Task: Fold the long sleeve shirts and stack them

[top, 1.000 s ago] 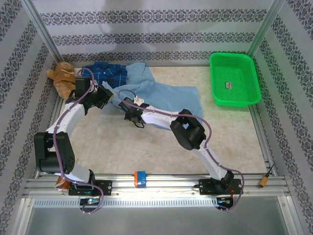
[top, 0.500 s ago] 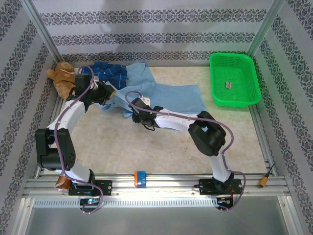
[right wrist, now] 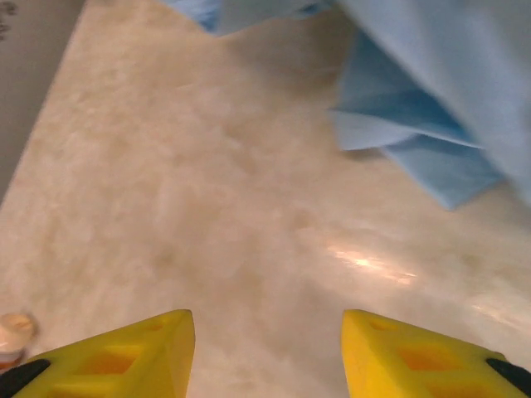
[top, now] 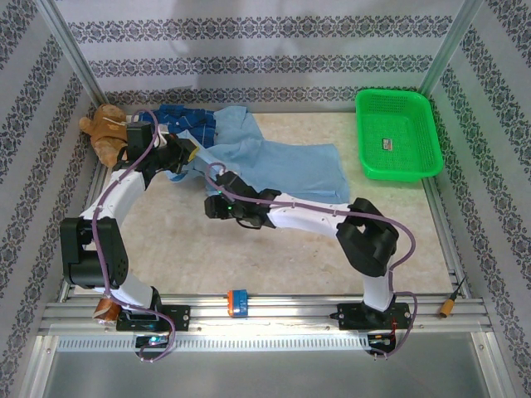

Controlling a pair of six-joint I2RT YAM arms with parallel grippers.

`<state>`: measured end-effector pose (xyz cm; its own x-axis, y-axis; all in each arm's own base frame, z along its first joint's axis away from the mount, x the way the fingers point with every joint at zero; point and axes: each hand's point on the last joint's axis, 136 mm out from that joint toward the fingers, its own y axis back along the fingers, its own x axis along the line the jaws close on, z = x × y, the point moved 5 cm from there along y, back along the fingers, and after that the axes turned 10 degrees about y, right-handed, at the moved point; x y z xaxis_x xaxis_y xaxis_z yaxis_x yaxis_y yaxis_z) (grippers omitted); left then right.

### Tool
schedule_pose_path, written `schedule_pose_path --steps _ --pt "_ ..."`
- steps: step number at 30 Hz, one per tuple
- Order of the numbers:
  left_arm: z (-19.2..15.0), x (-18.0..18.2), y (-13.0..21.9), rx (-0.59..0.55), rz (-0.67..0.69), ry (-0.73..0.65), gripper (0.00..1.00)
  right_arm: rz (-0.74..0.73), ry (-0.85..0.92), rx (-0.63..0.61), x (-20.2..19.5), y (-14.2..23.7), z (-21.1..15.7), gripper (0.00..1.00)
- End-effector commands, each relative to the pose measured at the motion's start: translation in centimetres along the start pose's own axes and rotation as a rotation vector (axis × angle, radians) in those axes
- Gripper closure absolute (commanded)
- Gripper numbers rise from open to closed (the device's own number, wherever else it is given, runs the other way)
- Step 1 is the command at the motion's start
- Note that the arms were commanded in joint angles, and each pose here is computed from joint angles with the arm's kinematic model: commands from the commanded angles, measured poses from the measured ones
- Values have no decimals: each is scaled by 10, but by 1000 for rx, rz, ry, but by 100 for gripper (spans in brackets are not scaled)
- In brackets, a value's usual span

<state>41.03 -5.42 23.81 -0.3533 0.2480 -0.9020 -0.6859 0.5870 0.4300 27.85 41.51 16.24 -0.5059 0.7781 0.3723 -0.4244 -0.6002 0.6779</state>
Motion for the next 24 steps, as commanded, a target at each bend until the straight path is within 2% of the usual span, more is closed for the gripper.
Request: schedule_pose_path --steps 1,8,16,24 --pt "-2 -27 4 11 -82 -55 93 -35 0 56 2 -21 -8 49" --pt "-4 -28 6 12 -84 -64 94 -205 35 49 -22 -57 6 48" --pt "-4 -26 6 14 -78 -67 93 -364 112 75 -49 -76 19 47" --pt "-4 -23 5 14 -66 -68 93 -403 68 157 -71 -106 16 48"
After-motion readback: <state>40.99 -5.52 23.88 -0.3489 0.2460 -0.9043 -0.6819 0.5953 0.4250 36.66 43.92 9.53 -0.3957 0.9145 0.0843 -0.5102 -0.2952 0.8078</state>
